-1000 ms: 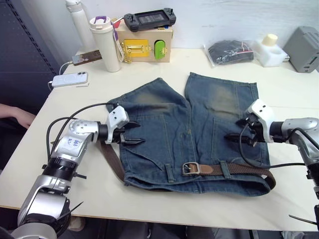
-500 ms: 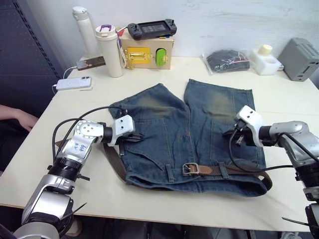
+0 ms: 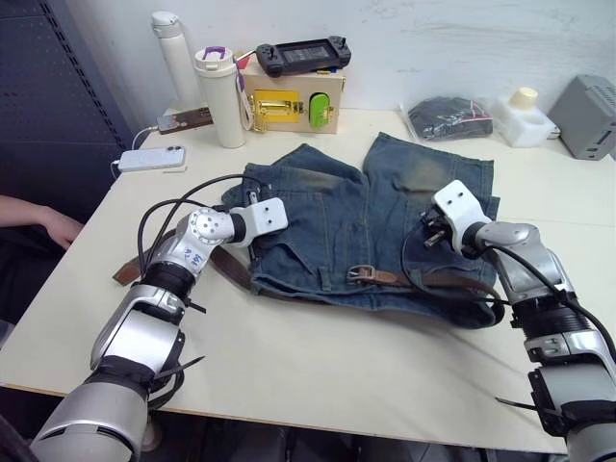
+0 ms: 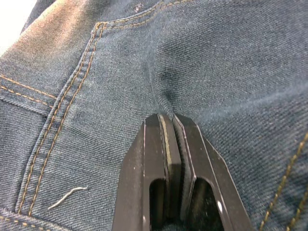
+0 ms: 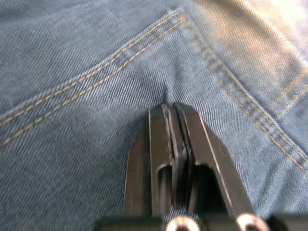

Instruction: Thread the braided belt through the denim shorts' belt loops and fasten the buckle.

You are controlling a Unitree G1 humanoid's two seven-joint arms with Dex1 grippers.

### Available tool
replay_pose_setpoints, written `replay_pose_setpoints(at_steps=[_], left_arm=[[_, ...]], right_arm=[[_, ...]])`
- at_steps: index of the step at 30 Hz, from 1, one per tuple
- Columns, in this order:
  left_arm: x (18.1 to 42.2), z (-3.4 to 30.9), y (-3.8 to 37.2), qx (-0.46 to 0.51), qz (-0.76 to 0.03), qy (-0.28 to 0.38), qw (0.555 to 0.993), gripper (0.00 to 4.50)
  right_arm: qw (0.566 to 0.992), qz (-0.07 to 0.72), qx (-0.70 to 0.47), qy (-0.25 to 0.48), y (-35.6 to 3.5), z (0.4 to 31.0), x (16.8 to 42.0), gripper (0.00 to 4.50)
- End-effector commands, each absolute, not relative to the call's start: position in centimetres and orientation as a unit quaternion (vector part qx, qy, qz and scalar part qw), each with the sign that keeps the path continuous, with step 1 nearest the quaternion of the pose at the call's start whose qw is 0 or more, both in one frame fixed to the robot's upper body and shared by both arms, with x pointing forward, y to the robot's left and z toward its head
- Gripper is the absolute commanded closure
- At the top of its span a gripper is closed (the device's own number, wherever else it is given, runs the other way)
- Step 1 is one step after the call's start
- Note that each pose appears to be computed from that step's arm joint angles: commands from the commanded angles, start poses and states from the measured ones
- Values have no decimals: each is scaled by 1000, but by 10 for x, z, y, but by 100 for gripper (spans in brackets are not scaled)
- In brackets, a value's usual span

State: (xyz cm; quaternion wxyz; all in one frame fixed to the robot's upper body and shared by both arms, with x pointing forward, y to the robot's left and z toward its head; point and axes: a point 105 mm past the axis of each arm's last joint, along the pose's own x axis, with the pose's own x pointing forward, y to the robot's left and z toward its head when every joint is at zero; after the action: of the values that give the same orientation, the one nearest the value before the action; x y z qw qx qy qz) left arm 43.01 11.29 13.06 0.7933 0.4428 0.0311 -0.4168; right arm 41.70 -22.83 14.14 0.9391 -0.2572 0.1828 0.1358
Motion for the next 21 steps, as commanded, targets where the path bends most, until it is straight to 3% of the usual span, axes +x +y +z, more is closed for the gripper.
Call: replay_pose_setpoints(at_steps=[1, 3, 6, 10, 11, 14, 16, 17, 21], left_arm=[[427, 111, 124, 441, -412, 64, 795, 444], [428, 113, 128, 442, -402, 57, 800, 444], [432, 124, 131, 433, -382, 36, 816, 343], [437, 170, 125, 405, -358, -37, 840, 185], [434, 186, 126, 384, -352, -58, 852, 127], [425, 223, 135, 336, -326, -99, 878, 12], [415, 235, 140, 329, -316, -111, 883, 0], [406, 250, 147, 298, -299, -125, 898, 0], [375, 272, 182, 176, -214, -123, 953, 0]], right_arm=[[948, 102, -263, 149, -238, 162, 424, 448], [949, 105, -257, 151, -237, 162, 424, 448], [950, 119, -247, 149, -231, 163, 422, 450], [959, 140, -222, 106, -222, 185, 416, 318], [961, 155, -207, 92, -218, 194, 412, 258], [960, 193, -192, 63, -210, 214, 397, 137], [963, 202, -172, 54, -207, 222, 390, 38], [962, 224, -155, 39, -201, 232, 382, 10], [931, 344, -115, -29, -163, 259, 343, 10]])
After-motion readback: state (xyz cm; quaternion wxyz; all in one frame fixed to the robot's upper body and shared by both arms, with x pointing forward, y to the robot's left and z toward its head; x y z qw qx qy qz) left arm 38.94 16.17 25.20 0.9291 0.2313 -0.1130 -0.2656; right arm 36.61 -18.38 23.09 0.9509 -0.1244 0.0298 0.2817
